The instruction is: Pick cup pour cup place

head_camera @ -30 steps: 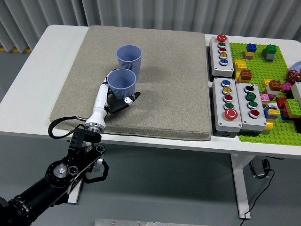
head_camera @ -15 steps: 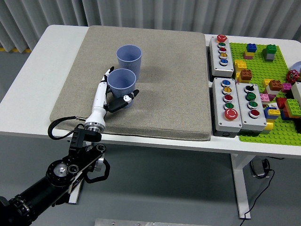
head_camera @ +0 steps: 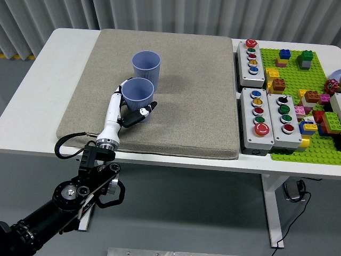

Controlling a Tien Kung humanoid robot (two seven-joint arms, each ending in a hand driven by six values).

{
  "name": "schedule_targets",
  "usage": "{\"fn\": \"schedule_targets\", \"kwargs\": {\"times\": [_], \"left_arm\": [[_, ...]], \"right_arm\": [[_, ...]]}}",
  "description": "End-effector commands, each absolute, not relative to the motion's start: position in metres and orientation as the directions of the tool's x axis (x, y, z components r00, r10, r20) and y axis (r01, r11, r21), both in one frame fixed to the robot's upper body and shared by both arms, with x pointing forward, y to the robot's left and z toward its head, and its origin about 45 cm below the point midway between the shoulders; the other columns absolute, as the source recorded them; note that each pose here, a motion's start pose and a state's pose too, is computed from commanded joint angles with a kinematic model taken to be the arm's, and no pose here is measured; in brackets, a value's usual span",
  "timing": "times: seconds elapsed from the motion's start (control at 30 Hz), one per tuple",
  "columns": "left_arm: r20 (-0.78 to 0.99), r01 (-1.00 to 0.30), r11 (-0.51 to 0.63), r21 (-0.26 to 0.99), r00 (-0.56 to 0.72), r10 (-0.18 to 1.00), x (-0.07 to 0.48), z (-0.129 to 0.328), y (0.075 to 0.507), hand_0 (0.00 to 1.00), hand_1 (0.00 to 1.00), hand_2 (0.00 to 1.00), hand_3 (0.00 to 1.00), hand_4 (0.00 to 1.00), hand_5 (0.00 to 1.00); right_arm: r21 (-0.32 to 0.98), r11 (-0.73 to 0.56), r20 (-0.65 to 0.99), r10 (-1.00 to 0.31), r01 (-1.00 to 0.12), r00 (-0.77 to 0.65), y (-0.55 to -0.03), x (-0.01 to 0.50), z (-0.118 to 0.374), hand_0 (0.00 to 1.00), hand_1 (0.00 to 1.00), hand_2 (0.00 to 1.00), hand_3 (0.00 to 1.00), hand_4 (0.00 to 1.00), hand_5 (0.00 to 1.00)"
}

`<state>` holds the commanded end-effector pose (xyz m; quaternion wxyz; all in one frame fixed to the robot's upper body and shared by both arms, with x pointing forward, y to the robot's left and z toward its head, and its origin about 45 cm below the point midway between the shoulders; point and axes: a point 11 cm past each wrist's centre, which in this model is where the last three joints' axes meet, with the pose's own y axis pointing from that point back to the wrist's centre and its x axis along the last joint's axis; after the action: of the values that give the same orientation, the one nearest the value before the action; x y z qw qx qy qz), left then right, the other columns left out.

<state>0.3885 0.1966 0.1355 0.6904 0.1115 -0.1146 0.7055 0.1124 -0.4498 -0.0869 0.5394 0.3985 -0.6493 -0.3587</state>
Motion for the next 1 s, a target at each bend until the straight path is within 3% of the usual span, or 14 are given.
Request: {"fn": "schedule_targets", "kwargs": {"times": [0.03, 0.2, 0.23, 0.8, 0.83, 1.0], "left_arm": [[0.314, -1.000, -0.023, -0.009, -0.024, 0.949, 0.3885, 0.1355, 0.1969, 0.588, 0.649, 0.735, 0.726, 0.936, 0.300], [0.311, -1.000, -0.022, -0.010, -0.024, 0.950, 0.3888, 0.1359, 0.1959, 0.588, 0.649, 0.735, 0.726, 0.936, 0.300], [0.311, -1.000, -0.021, -0.010, -0.023, 0.950, 0.3888, 0.1359, 0.1957, 0.576, 0.632, 0.696, 0.642, 0.919, 0.280], [0.311, -1.000, -0.022, -0.009, -0.024, 0.950, 0.3880, 0.1336, 0.1954, 0.553, 0.611, 0.678, 0.636, 0.898, 0.248], [0.311, -1.000, -0.022, -0.009, -0.024, 0.950, 0.3879, 0.1336, 0.1953, 0.517, 0.552, 0.611, 0.617, 0.889, 0.218], [0.308, -1.000, -0.023, -0.013, -0.026, 0.951, 0.3865, 0.1331, 0.1948, 0.517, 0.552, 0.611, 0.617, 0.889, 0.218]], "right_arm": [[0.896, 0.425, 0.415, -0.904, -0.130, -0.100, -0.4498, 0.1124, -0.0869, 0.700, 0.705, 0.671, 0.634, 0.054, 0.313], [0.895, 0.425, 0.415, -0.904, -0.133, -0.101, -0.4498, 0.1138, -0.0865, 0.700, 0.705, 0.671, 0.634, 0.054, 0.313], [0.895, 0.425, 0.415, -0.904, -0.133, -0.101, -0.4498, 0.1139, -0.0865, 0.700, 0.706, 0.671, 0.634, 0.054, 0.314], [0.895, 0.425, 0.414, -0.905, -0.133, -0.099, -0.4497, 0.1144, -0.0864, 0.700, 0.705, 0.671, 0.634, 0.054, 0.313], [0.895, 0.425, 0.414, -0.905, -0.133, -0.099, -0.4497, 0.1144, -0.0864, 0.700, 0.705, 0.671, 0.634, 0.054, 0.314], [0.896, 0.425, 0.415, -0.905, -0.132, -0.097, -0.4498, 0.1135, -0.0866, 0.700, 0.705, 0.671, 0.634, 0.054, 0.314]]}}
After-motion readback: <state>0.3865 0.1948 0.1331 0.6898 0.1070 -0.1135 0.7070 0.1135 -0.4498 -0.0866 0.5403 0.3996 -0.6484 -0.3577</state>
